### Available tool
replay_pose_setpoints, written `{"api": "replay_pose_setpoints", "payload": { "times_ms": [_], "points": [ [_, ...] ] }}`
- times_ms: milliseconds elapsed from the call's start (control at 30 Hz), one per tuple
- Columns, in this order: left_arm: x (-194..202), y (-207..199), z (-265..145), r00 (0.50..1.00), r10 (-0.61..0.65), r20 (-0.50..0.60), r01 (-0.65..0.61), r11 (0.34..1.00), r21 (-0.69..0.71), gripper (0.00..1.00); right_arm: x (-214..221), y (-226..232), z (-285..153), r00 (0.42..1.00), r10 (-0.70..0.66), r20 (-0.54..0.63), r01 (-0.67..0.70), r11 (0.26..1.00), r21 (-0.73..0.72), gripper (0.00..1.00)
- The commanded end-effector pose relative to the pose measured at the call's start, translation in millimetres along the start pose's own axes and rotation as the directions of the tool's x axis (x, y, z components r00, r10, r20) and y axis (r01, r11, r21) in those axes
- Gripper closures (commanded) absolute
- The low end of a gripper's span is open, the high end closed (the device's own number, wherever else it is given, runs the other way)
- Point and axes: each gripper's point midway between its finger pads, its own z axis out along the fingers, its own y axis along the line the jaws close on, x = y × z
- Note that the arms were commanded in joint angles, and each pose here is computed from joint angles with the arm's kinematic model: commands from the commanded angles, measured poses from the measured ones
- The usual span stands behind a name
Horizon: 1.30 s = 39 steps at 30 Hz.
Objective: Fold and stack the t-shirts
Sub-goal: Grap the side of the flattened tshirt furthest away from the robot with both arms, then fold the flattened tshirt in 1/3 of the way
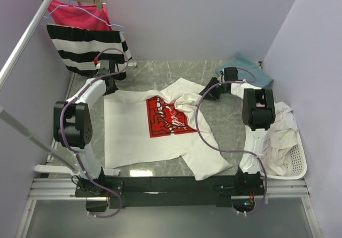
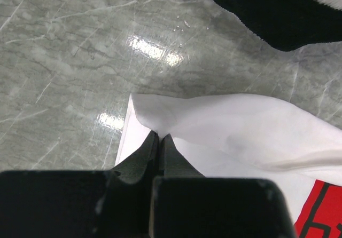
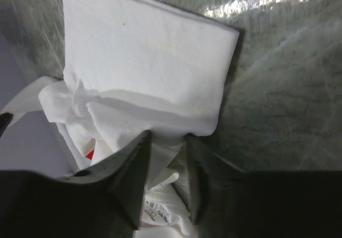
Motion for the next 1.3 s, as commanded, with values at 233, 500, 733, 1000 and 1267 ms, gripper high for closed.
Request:
{"api": "replay_pose_setpoints", "payload": {
  "times_ms": [233, 500, 733, 1000, 1267],
  "points": [
    [-28, 5, -5, 0.998, 0.012, 0.068, -0.011, 1.000, -0.027, 0.99, -78, 45, -60, 0.922, -0.196, 0.334, 0.198, 0.980, 0.029, 1.00],
    [-62, -2, -5, 0.993, -0.022, 0.120, 0.019, 1.000, 0.023, 0.99, -148, 106, -164, 0.704, -0.358, 0.613, 0.333, 0.929, 0.160, 1.00],
    [-106, -29, 5, 0.983, -0.036, 0.178, 0.020, 0.996, 0.089, 0.99, -192, 120, -130, 0.769, -0.353, 0.533, 0.334, 0.933, 0.136, 1.00],
    [-103, -38, 29, 0.978, -0.045, 0.203, 0.024, 0.994, 0.102, 0.99, -212, 140, -101, 0.789, -0.317, 0.527, 0.368, 0.930, 0.009, 1.00],
    [-86, -35, 29, 0.981, -0.047, 0.189, 0.026, 0.993, 0.114, 0.99, -167, 152, -85, 0.817, -0.372, 0.442, 0.465, 0.877, -0.123, 1.00]
  ]
}}
